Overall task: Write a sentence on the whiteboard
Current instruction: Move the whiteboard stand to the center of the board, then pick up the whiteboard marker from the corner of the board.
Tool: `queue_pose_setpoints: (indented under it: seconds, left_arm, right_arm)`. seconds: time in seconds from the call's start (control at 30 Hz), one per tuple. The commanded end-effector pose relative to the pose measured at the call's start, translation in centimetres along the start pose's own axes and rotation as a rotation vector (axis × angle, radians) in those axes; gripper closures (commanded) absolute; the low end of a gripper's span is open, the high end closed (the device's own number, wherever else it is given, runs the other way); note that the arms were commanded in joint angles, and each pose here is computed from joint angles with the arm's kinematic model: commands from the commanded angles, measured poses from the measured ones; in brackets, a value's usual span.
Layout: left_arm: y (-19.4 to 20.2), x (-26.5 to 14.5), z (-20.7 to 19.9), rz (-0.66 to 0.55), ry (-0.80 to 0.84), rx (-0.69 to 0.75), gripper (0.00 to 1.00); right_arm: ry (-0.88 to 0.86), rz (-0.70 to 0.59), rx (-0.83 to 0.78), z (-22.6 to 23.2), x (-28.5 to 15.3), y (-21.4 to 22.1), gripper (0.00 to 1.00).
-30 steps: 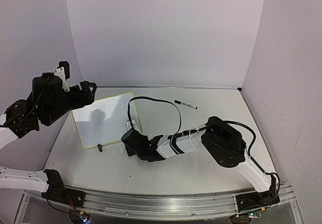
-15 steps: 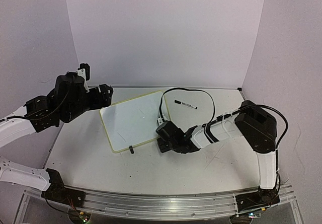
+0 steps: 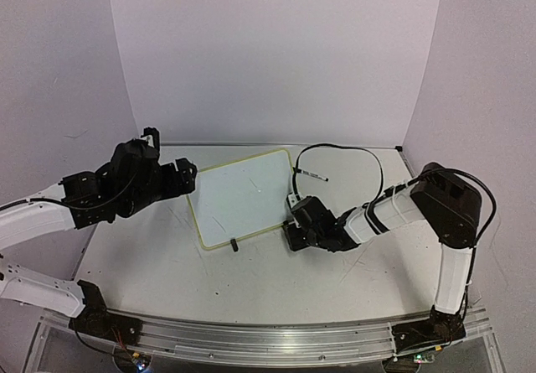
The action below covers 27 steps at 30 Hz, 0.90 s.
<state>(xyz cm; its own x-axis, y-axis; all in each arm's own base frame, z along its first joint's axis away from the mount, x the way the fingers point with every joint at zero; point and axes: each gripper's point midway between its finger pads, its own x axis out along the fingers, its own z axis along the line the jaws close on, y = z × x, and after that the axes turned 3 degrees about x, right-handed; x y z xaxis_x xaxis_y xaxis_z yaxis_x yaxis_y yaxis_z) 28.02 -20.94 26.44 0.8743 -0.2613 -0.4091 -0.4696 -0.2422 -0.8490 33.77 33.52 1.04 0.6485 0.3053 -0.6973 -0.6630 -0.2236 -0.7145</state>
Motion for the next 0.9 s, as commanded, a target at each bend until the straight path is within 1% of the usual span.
queue_pose_setpoints:
  seconds: [0.0,0.03,0.07,0.1,0.13,0.17,0.23,0.3,0.33,0.4,0.43,0.5,0.53,0.6,0.67,0.7,0.77,0.8,0.83,0.87]
  left_arm:
    - [2.8,-0.1,1.9,0.060,-0.032,-0.123,0.07]
    - [3.3,0.0,2.0,0.075,-0.031,-0.128,0.08]
    - [3.9,0.0,2.2,0.090,-0.033,-0.135,0.08]
    - [4.6,0.1,2.3,0.108,-0.027,-0.137,0.09]
    - [4.9,0.1,2.3,0.116,-0.024,-0.135,0.09]
    - [5.0,0.1,2.3,0.121,-0.022,-0.129,0.09]
    - [5.1,0.0,2.5,0.124,-0.024,-0.118,0.09]
    - [5.1,-0.1,2.5,0.121,-0.023,-0.109,0.09]
    - [4.7,-0.1,2.4,0.112,-0.023,-0.094,0.09]
    - [4.0,0.1,1.9,0.103,-0.020,-0.069,0.08]
    - [3.8,0.1,1.6,0.103,-0.015,-0.061,0.08]
    - [2.8,0.2,0.6,0.097,0.004,-0.043,0.07]
    - [2.3,0.2,0.1,0.089,0.013,-0.038,0.07]
    - [1.8,0.2,-0.1,0.078,0.013,-0.028,0.06]
    - [0.8,0.1,-0.4,0.055,0.010,-0.015,0.06]
    - [0.5,0.1,-0.4,0.048,0.011,-0.016,0.06]
    - [0.3,0.0,-0.7,0.043,0.019,-0.015,0.05]
    - [0.3,0.0,-0.8,0.045,0.023,-0.015,0.05]
    - [0.2,0.1,-1.2,0.047,0.036,-0.007,0.05]
    - [0.1,0.1,-1.3,0.047,0.039,-0.006,0.05]
  right_arm:
    - [-0.035,-0.005,0.021,-0.2,-3.2,-1.6,0.39]
    - [-0.043,-0.010,0.023,-0.3,-4.1,-2.0,0.34]
    - [-0.053,-0.009,0.019,-0.3,-4.7,-2.1,0.31]
    - [-0.069,-0.031,0.024,-0.4,-6.6,-3.0,0.27]
    - [-0.069,-0.024,0.021,-0.7,-7.3,-2.7,0.25]
    - [-0.081,-0.054,0.019,-1.3,-9.4,-3.7,0.22]
    - [-0.086,-0.113,0.031,-2.4,-11.9,-6.0,0.20]
    - [-0.062,-0.134,0.037,-3.9,-12.9,-7.6,0.20]
    - [-0.025,-0.172,0.038,-5.3,-13.4,-9.5,0.19]
    - [0.029,-0.214,0.050,-8.0,-13.1,-12.5,0.17]
    - [0.040,-0.214,0.051,-8.7,-12.5,-13.3,0.17]
    - [0.048,-0.240,0.074,-11.1,-10.7,-16.7,0.15]
    - [0.057,-0.233,0.067,-11.9,-9.0,-18.4,0.16]
    - [0.091,-0.193,0.047,-13.8,-6.1,-18.7,0.16]
    - [0.087,-0.178,0.043,-16.0,-3.2,-20.4,0.17]
    - [0.070,-0.175,0.038,-16.1,-2.1,-20.9,0.17]
    - [-0.005,-0.138,-0.025,-16.3,0.4,-21.3,0.18]
    - [-0.014,-0.123,-0.043,-16.4,1.2,-21.4,0.19]
    - [-0.050,-0.091,-0.099,-16.2,3.0,-21.5,0.20]
    - [-0.064,-0.091,-0.111,-16.0,3.2,-21.7,0.20]
